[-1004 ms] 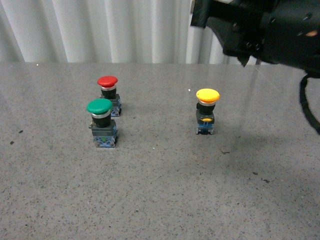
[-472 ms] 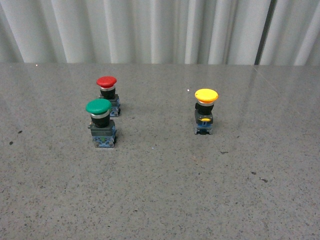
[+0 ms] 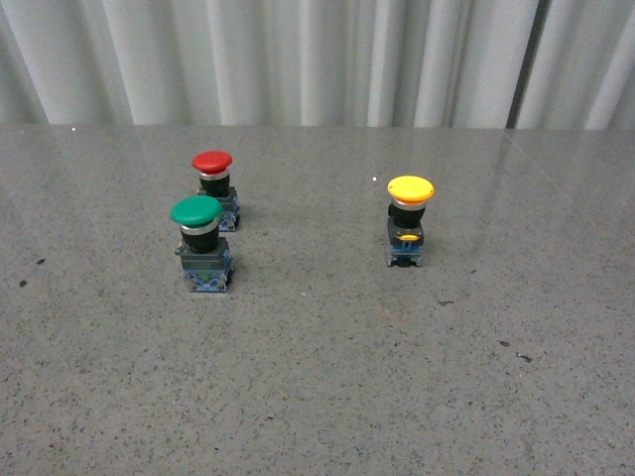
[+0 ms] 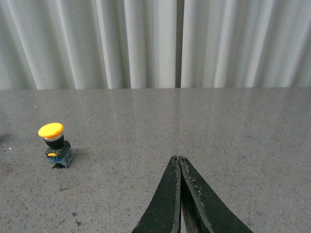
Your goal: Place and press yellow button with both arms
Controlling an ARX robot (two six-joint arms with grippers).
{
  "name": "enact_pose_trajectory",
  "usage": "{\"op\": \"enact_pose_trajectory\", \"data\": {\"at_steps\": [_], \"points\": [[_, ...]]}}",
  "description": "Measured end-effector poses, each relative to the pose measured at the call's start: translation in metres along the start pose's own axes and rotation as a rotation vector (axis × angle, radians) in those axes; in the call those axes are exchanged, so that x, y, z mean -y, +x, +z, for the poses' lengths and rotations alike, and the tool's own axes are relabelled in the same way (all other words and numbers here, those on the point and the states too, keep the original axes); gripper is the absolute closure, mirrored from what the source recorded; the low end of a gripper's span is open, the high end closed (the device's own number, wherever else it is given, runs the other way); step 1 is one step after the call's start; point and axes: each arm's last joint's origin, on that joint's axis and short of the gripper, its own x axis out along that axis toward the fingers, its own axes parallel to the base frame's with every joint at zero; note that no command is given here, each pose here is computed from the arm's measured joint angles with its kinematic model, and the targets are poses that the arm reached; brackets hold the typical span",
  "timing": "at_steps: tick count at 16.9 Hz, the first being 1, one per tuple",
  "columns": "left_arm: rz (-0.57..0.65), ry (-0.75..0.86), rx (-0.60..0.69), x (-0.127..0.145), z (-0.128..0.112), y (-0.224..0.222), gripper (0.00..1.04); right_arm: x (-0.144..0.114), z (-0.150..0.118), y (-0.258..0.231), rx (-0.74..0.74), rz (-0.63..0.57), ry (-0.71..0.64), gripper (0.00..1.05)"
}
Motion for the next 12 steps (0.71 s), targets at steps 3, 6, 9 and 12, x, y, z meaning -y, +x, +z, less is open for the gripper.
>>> {"op": "enact_pose_trajectory", "data": {"at_steps": [3, 6, 9, 12], "points": [[0.0, 0.0, 0.0, 0.0, 0.0, 0.0, 0.07, 0.0, -0.008, -0.005, -0.017, 0.0, 0.0, 1.03], [0.0, 0.0, 0.0, 0.0, 0.0, 0.0, 0.07, 0.0, -0.01, -0.011, -0.004, 0.0, 0.0, 1.03], [0.0, 0.0, 0.0, 0.0, 0.0, 0.0, 0.07, 0.0, -0.017, -0.016, 0.01, 0.0, 0.0, 1.03], [0.0, 0.0, 0.0, 0.0, 0.0, 0.0, 0.07, 0.0, -0.017, -0.02, 0.008, 0.0, 0.0, 1.03]]}}
